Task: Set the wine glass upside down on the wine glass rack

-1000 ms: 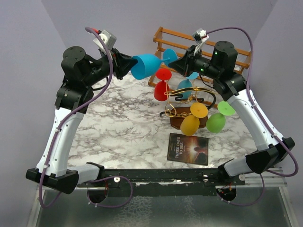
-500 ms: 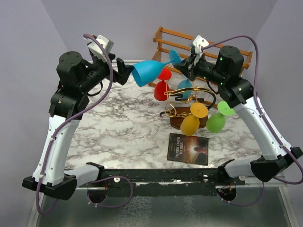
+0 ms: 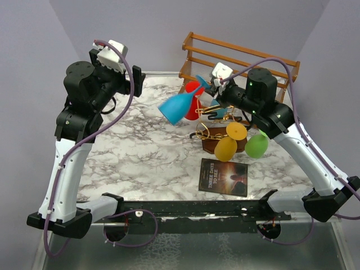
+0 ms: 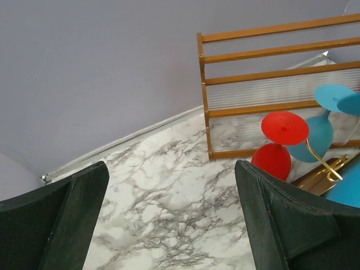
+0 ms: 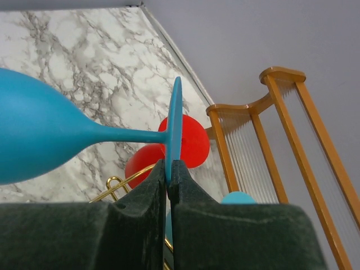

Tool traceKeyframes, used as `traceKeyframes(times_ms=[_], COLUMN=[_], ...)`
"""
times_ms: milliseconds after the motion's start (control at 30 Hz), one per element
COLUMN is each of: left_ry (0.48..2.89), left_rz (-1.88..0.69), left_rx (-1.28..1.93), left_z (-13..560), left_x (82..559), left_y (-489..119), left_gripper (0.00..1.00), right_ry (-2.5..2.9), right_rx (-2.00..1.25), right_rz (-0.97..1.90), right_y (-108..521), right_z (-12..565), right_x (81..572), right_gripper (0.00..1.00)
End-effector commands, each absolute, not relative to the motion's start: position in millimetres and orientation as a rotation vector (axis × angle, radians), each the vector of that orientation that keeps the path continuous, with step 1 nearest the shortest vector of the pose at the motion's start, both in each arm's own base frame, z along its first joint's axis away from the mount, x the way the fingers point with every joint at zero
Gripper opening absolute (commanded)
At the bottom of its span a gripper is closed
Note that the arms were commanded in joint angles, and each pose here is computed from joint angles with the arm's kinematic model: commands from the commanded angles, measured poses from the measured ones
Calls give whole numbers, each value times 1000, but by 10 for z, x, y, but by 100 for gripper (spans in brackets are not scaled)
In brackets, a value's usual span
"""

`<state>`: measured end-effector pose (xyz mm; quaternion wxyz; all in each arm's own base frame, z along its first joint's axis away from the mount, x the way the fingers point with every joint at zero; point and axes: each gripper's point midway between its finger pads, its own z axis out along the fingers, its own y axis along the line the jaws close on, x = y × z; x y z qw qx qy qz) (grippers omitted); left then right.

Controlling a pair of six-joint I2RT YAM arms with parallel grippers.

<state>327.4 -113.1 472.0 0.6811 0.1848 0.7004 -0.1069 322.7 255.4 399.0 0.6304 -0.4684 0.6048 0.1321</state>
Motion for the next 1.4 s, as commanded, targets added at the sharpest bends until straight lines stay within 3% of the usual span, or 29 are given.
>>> traceKeyframes(times_ms=[0,233,633,1367], left_ry=[1514,1526,1554,1589], left_rz=[-162,2,5,-6], left_rx=[479,378,399,460], left_z=[4853,4876,4729,4509], left_x=[3142,3216,3358,3524], left_y=[-1047,-739,-788,-889], left_gripper=[98,98,98,98], right_ry=[1373,1312,1178,1084], right_rx=[-994,-1185,-1489,-1566], right_rz=[241,244,33,-168], right_y=[2478,2661,2893,2644], right_z=[4237,3991,3453,3311], right_x=[3335,3193,2929,2802], right_gripper=[1,1,1,1])
